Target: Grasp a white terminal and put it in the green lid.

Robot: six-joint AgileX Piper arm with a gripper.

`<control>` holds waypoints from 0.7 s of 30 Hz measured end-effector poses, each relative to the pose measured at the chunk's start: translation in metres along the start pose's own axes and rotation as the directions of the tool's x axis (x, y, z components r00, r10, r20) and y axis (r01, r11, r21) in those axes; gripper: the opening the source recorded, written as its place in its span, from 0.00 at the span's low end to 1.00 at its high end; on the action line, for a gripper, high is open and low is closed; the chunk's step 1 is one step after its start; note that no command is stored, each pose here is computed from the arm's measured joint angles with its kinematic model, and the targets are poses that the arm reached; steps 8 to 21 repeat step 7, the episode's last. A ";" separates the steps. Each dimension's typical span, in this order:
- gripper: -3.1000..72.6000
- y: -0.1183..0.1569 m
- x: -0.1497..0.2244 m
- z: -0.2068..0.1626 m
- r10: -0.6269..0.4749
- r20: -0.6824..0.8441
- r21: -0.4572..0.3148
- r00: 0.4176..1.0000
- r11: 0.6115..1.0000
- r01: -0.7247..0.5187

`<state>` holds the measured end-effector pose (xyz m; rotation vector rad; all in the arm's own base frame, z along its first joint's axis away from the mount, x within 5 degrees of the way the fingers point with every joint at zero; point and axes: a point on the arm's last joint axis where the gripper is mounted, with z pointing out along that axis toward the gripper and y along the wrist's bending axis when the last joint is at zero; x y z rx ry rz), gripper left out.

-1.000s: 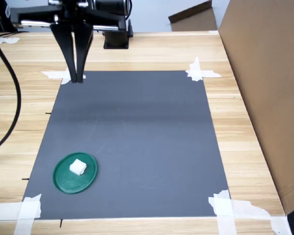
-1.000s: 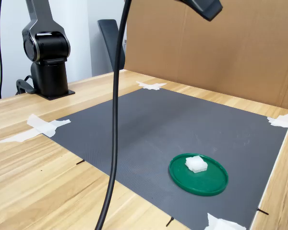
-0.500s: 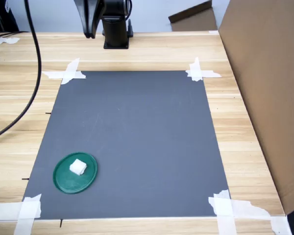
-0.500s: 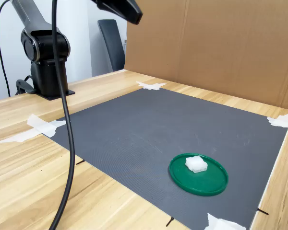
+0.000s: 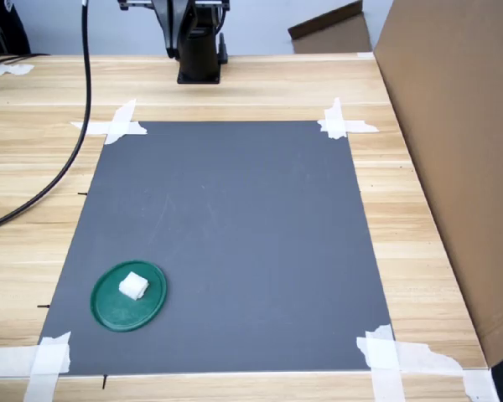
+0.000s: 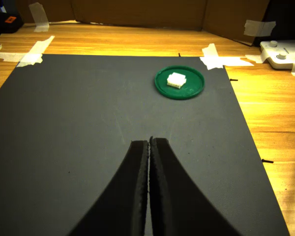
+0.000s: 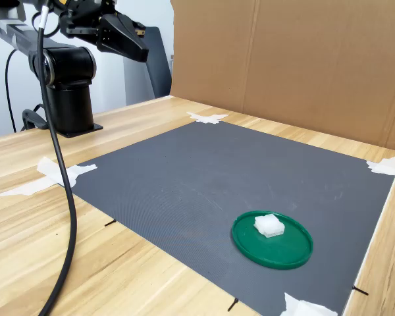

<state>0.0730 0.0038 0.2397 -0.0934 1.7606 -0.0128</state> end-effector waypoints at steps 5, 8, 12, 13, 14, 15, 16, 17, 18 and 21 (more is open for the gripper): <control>0.01 0.002 0.024 -0.013 -0.003 0.076 0.003 0.997 1.000 0.003; 0.01 0.002 0.027 -0.014 -0.004 0.085 0.004 0.996 1.000 0.003; 0.01 0.002 0.027 -0.014 -0.004 0.085 0.004 0.996 1.000 0.003; 0.01 0.002 0.027 -0.014 -0.004 0.085 0.004 0.996 1.000 0.003; 0.01 0.002 0.027 -0.014 -0.004 0.085 0.004 0.996 1.000 0.003; 0.01 0.002 0.027 -0.014 -0.004 0.085 0.004 0.996 1.000 0.003; 0.01 0.002 0.027 -0.014 -0.004 0.085 0.004 0.996 1.000 0.003; 0.01 0.002 0.027 -0.014 -0.004 0.085 0.004 0.996 1.000 0.003; 0.01 0.002 0.027 -0.014 -0.004 0.085 0.004 0.996 1.000 0.003; 0.01 0.002 0.027 -0.014 -0.004 0.085 0.004 0.996 1.000 0.003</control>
